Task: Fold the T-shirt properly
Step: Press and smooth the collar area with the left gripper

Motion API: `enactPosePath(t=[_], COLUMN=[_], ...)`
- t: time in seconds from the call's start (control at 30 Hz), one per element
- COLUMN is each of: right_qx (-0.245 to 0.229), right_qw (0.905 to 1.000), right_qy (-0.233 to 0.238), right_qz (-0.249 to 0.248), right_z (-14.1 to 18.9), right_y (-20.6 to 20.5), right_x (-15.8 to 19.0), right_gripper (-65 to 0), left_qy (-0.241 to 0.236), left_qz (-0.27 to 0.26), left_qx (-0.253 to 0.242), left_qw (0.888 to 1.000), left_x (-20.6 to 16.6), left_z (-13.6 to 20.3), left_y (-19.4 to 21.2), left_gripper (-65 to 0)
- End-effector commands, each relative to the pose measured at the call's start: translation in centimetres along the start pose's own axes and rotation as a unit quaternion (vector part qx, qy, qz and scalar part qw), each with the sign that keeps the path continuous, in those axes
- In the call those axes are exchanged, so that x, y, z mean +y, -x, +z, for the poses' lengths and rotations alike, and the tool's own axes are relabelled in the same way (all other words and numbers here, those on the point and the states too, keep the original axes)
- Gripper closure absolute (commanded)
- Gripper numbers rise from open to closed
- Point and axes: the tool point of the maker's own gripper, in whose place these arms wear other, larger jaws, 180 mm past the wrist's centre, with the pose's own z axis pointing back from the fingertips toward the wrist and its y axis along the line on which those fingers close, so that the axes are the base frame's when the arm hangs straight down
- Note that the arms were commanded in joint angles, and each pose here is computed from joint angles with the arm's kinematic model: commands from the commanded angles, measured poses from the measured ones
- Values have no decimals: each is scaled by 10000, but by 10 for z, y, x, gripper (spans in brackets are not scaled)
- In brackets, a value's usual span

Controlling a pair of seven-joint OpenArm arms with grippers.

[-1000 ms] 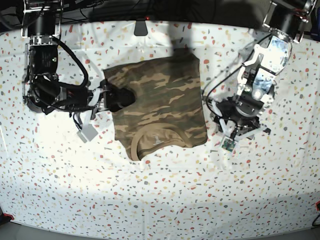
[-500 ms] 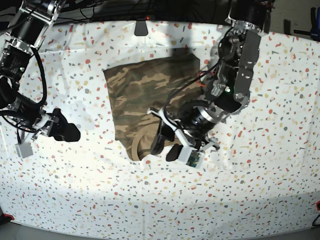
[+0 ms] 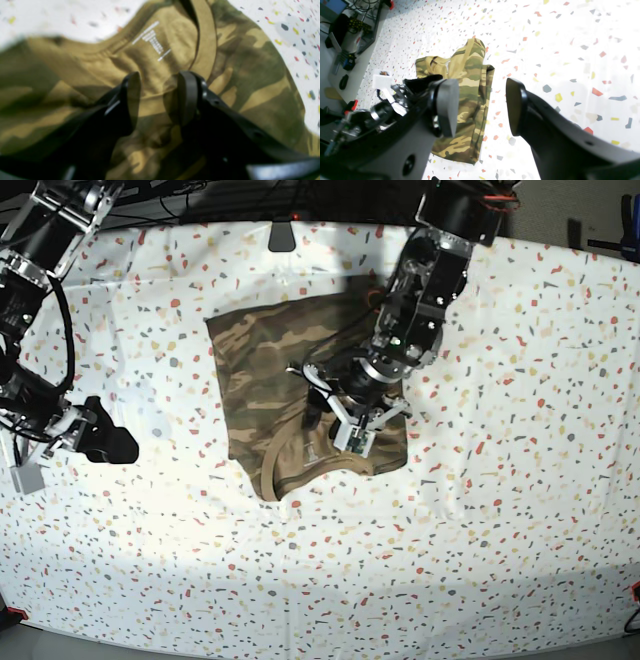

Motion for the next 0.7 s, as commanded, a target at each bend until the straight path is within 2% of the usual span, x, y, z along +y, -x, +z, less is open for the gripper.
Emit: enactPosePath(t=[0.0,0.2,0.4,0.6,0.67], right_qx=[-263,-267,-264,-320,-322], right_qw=[9994,9994,9994,9992,9992], right_qy=[-36,-36,-34,-3,-3], right_qz=[215,215,215,220,219], right_z=[7,7,7,7,7], right_y=[-20,-20,-20,-22,-22], right_x=[3,3,3,2,2], right_gripper=[-305,-306,-306,-306,-306], left_qy=[73,-33,-53,-48,-49], left_qz=[-6,-289,-433,-412,-496], left_qx=[-102,131,-54,101,-17], left_qw=[9999,9995,9990,9991,9988], left_x=[-5,1,7,11,10], left_z=[-5,-10,-16,-22,-19], left_y=[-5,31,8,-16,-33], left_gripper=[-239,-239,-239,-239,-239])
